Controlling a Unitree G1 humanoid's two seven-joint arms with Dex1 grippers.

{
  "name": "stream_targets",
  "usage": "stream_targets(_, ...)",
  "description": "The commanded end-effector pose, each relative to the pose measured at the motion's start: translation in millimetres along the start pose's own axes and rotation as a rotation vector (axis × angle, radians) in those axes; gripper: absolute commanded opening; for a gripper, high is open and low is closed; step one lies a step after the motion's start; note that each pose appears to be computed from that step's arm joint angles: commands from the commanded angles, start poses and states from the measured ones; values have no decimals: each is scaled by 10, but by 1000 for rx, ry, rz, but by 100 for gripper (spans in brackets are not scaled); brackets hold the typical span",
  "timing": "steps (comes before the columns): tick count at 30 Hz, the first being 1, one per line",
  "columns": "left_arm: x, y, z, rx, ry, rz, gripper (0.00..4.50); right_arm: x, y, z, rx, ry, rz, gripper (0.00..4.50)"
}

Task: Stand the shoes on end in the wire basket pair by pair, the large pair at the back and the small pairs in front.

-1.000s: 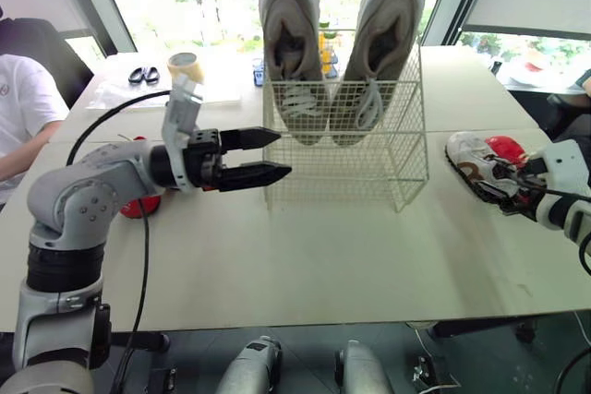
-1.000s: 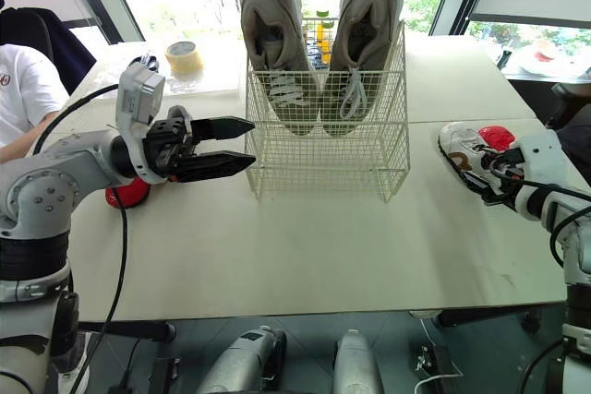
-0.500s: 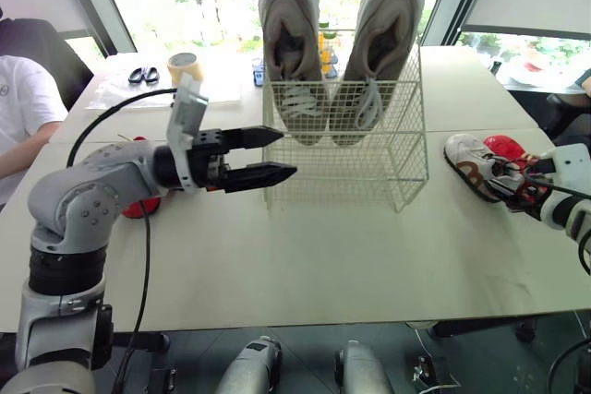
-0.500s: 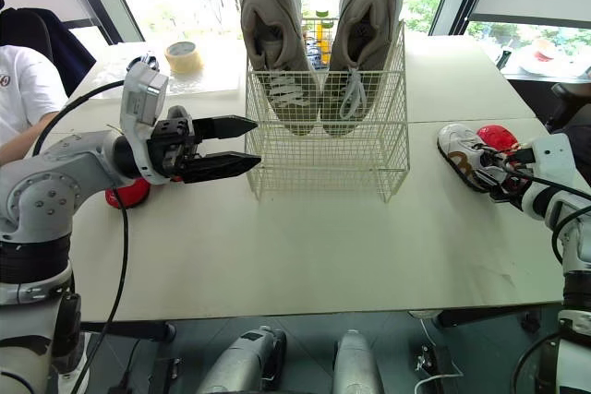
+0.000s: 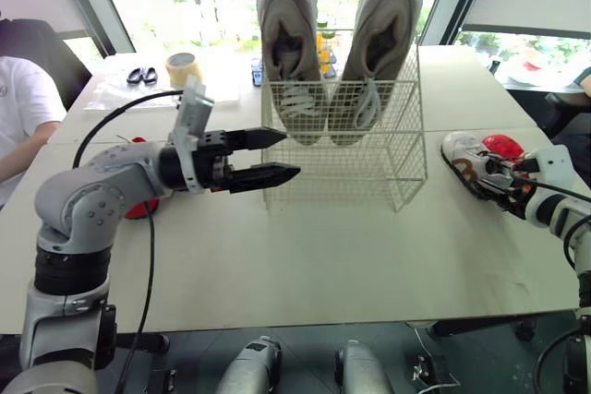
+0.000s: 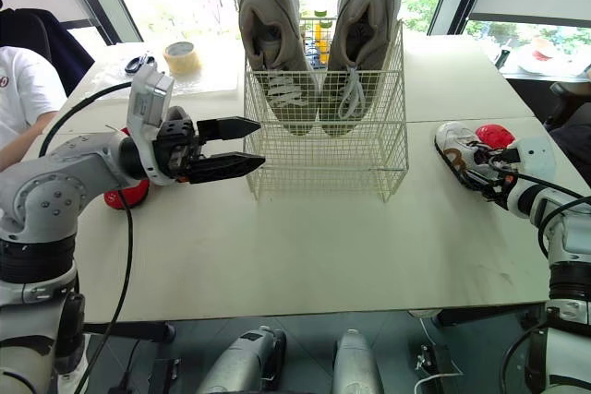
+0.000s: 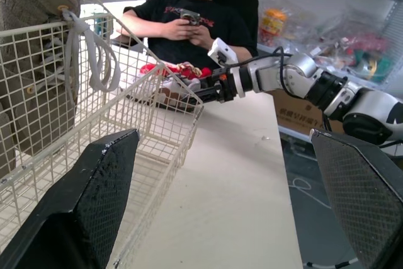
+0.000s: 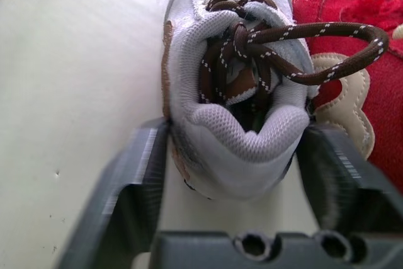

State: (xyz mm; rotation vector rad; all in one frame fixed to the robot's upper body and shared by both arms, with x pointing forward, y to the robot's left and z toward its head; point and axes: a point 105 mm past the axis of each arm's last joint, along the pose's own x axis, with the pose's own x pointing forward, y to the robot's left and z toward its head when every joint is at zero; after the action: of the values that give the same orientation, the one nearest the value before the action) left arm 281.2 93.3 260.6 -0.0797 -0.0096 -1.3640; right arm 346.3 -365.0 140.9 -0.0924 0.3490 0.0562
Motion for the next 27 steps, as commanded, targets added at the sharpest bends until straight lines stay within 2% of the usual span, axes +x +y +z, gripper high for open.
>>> stream_targets(1, 16, -61, 112, 61, -19, -14, 450, -20, 22, 193, -26, -67, 13, 106)
stream_targets(3, 5, -40, 131, 59, -24, -11, 450, -66, 50, 327, -47, -104, 25, 28)
stream_targets(4, 1, -32, 139, 59, -26, -10, 450, -87, 59, 379, -55, -117, 29, 8)
stream_targets(7, -26, 9, 200, 53, -41, -3, 450, -236, 45, 755, -117, -220, 3, 5)
stream_targets(11, -80, 80, 352, 11, -92, 0, 450, -625, 125, 1488, -205, -428, 0, 5)
stream_targets(15, -111, 142, 492, -26, -129, -6, 450, -1111, 404, 2151, -304, -645, 79, 5)
stream_targets(17, -117, 166, 531, -44, -131, -13, 450, -1377, 695, 2369, -342, -757, 225, 5)
stream_targets(19, -115, 181, 568, -67, -139, -27, 450, -1598, 984, 2462, -359, -826, 389, 5)
stream_targets(22, -111, 188, 634, -88, -154, -53, 450, -1796, 1418, 2471, -429, -852, 585, 5)
stream_targets(24, -133, 188, 725, -121, -177, -81, 450, -1771, 1792, 2331, -602, -808, 681, 5)
stream_targets(27, -144, 172, 816, -173, -184, -121, 450, -1577, 1992, 2116, -835, -726, 681, 5)
